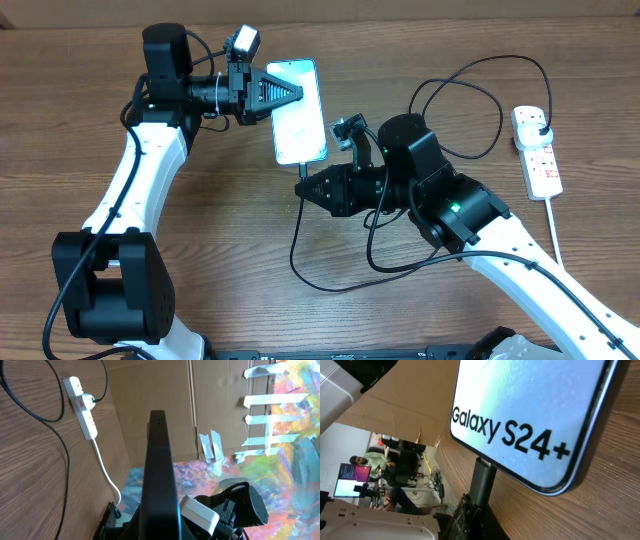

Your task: Plug charger to phone and switch on socket

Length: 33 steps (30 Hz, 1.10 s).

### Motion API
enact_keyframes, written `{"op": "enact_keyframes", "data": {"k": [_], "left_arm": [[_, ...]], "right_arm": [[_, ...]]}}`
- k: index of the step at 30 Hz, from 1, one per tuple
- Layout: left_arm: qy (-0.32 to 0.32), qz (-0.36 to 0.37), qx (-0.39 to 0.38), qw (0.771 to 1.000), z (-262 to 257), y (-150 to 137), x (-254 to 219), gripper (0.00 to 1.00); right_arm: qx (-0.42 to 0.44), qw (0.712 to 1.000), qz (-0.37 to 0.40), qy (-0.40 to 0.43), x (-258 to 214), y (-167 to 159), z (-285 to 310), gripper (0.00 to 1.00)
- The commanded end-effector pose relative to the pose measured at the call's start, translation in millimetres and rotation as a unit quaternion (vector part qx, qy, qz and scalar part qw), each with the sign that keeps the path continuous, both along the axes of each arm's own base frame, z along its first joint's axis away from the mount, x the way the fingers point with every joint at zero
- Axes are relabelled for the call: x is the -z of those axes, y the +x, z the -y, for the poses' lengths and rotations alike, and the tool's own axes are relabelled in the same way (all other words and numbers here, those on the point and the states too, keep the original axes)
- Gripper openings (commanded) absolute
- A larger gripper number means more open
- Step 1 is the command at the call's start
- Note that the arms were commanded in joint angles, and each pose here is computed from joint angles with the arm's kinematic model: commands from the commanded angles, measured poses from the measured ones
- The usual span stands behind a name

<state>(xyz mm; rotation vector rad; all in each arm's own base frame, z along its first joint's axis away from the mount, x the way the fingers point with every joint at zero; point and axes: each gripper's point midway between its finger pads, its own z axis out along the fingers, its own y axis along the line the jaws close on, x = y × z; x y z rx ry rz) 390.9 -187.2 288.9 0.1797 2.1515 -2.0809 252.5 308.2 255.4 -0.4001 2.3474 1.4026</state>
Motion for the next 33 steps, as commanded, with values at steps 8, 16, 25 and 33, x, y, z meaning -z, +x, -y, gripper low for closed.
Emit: {"op": "enact_keyframes", "data": {"k": [8,16,25,33], "left_arm": [[-0.019,0.041,0.047,0.998,8.7,-22.6,-23.0,0.04],[-0.018,0.042,0.037,0.998,1.8,-18.9,-23.0,0.04],[-0.012,0.079,0.009,0.997,-13.2,-8.5,-21.5,0.04],[-0.009,0.165,-0.003,0.986,-23.8,-4.0,-20.8,0.04]], "right_arm": [[0.04,0.999,0.025,-0.005,-2.5,22.5,10.5,0.04],[0.04,0.999,0.022,-0.006,-1.8,21.9,10.8,0.1],[0.04,0.999,0.01,-0.015,3.8,18.9,12.7,0.3],[0.048,0.998,-0.003,-0.03,11.2,18.6,17.6,0.62]]}}
